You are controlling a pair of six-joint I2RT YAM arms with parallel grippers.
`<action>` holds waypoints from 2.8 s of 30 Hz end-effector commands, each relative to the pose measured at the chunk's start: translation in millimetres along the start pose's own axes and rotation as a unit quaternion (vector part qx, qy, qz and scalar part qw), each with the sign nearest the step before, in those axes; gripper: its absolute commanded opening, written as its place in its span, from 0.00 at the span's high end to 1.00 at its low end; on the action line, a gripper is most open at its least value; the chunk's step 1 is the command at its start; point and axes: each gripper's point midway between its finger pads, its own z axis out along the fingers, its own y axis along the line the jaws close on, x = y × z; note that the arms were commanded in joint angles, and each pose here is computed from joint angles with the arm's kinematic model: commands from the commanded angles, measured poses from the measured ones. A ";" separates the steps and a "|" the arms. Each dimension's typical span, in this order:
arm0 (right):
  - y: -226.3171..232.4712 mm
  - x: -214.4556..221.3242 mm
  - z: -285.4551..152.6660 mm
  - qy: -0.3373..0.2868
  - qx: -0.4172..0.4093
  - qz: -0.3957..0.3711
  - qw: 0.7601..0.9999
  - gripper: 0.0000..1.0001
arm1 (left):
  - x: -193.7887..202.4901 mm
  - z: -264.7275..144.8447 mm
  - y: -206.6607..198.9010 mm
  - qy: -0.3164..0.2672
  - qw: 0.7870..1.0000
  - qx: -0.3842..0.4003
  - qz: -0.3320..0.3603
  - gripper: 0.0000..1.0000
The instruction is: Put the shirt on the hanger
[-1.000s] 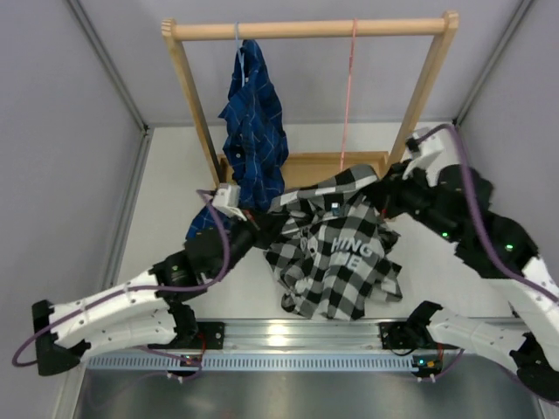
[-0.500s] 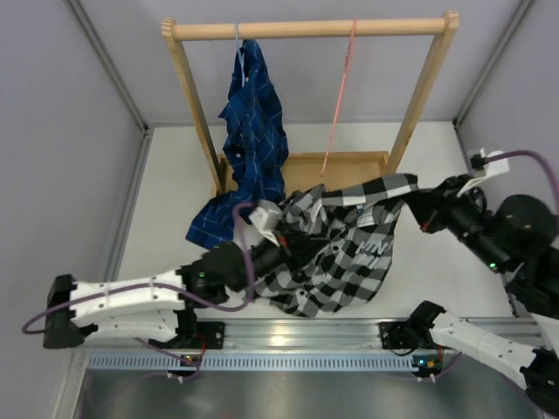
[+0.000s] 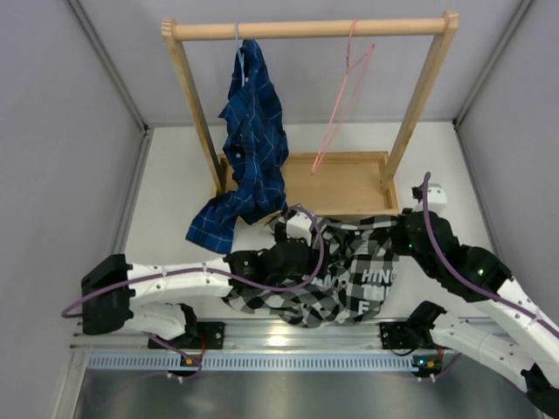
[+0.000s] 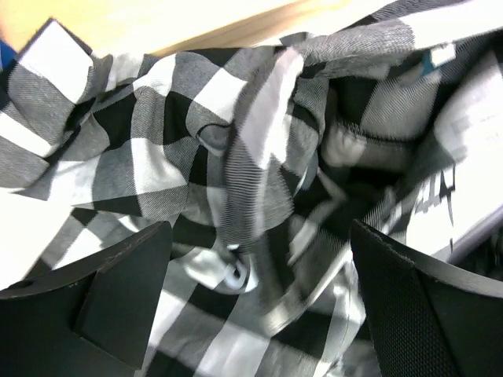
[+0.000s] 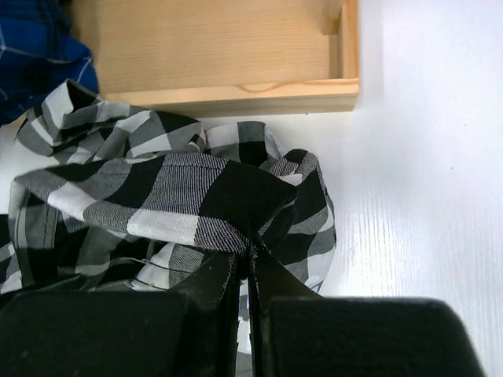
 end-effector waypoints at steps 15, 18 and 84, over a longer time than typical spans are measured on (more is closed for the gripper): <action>2.3 -36.9 -14.2 -0.059 -0.009 0.009 0.998 1.00 | -39.3 -15.2 -31.5 0.089 0.952 0.293 0.009 0.27; 4.1 -34.3 -9.0 -0.050 -0.004 0.003 0.999 1.00 | -44.4 -22.7 -34.6 0.067 0.949 0.308 0.002 0.27; 135.6 -170.2 -33.9 -0.114 -0.193 0.022 0.974 0.00 | -46.4 -41.9 33.0 -0.062 0.994 0.033 -0.085 1.00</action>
